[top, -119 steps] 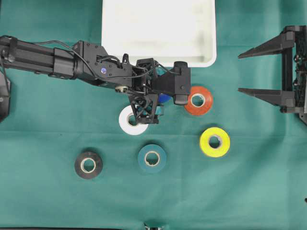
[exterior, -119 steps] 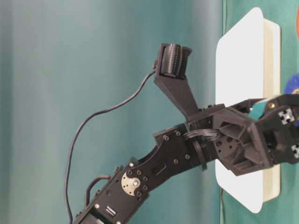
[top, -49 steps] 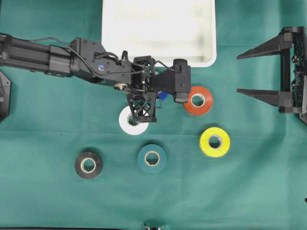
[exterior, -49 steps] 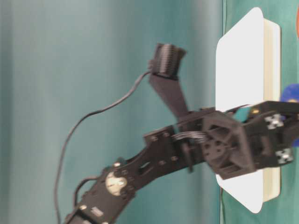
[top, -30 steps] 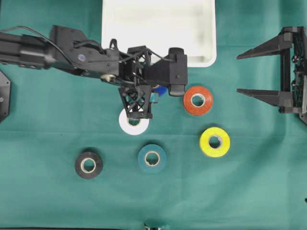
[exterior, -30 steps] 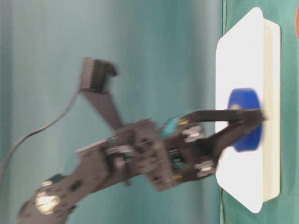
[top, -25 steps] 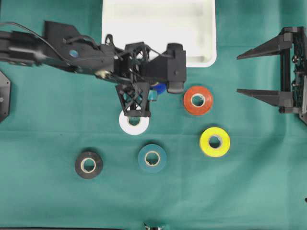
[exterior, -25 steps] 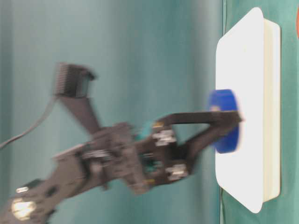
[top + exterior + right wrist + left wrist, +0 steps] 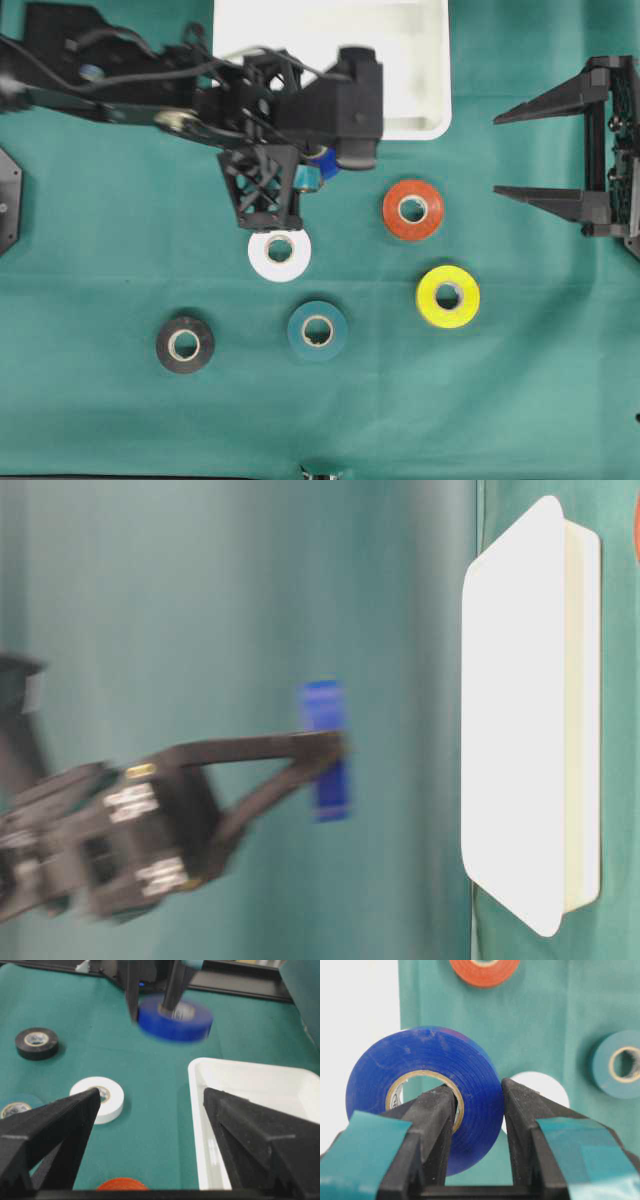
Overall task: Pick up the tape from a random location and place it into the white case.
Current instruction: 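Lift the blue tape roll with the left gripper toward the white tray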
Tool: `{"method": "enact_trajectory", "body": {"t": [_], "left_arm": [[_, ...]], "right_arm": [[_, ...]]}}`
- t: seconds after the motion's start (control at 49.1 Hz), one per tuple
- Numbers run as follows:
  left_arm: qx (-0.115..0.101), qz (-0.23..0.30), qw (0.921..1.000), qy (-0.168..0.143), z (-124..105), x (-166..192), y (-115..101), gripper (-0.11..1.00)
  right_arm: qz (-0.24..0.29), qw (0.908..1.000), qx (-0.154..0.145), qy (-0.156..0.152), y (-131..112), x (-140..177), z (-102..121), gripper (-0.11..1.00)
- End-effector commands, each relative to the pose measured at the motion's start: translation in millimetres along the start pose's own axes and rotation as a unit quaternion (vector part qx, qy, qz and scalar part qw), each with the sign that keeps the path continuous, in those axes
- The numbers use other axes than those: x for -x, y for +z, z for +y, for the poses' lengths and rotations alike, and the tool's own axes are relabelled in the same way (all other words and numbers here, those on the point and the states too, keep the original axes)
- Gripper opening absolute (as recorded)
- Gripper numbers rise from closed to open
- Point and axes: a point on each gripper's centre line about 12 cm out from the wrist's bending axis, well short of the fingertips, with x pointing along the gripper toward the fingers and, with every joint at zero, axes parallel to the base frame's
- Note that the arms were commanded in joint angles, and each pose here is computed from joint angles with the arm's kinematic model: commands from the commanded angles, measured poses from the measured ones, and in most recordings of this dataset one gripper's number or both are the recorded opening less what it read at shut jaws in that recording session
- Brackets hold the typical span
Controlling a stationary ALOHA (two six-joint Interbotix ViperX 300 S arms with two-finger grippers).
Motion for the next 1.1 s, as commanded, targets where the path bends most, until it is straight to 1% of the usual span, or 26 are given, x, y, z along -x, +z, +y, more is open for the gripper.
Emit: {"method": "enact_trajectory", "body": {"t": [0.0,0.163,0.265,1.079], "left_arm": [[-0.003,-0.041,0.9992,0.002,0.0,36.8,12.8,0.25],[-0.003,-0.051,0.9987,0.003,0.3,57.9,16.6,0.25],[-0.003,-0.054,0.9985,0.004,0.5,63.5,18.4,0.25],[-0.004,-0.053,0.9986,0.004,0.5,63.5,18.1,0.24]], "right_arm": [[-0.009,1.0000,-0.001,-0.001,7.4,-1.3,-0.2,0.92],[-0.010,0.9999,-0.001,-0.001,8.0,-1.4,-0.2,0.92],[-0.010,0.9999,-0.001,-0.001,8.0,-1.4,-0.2,0.92],[-0.008,1.0000,-0.002,-0.001,8.9,-1.6,-0.2,0.92]]}}
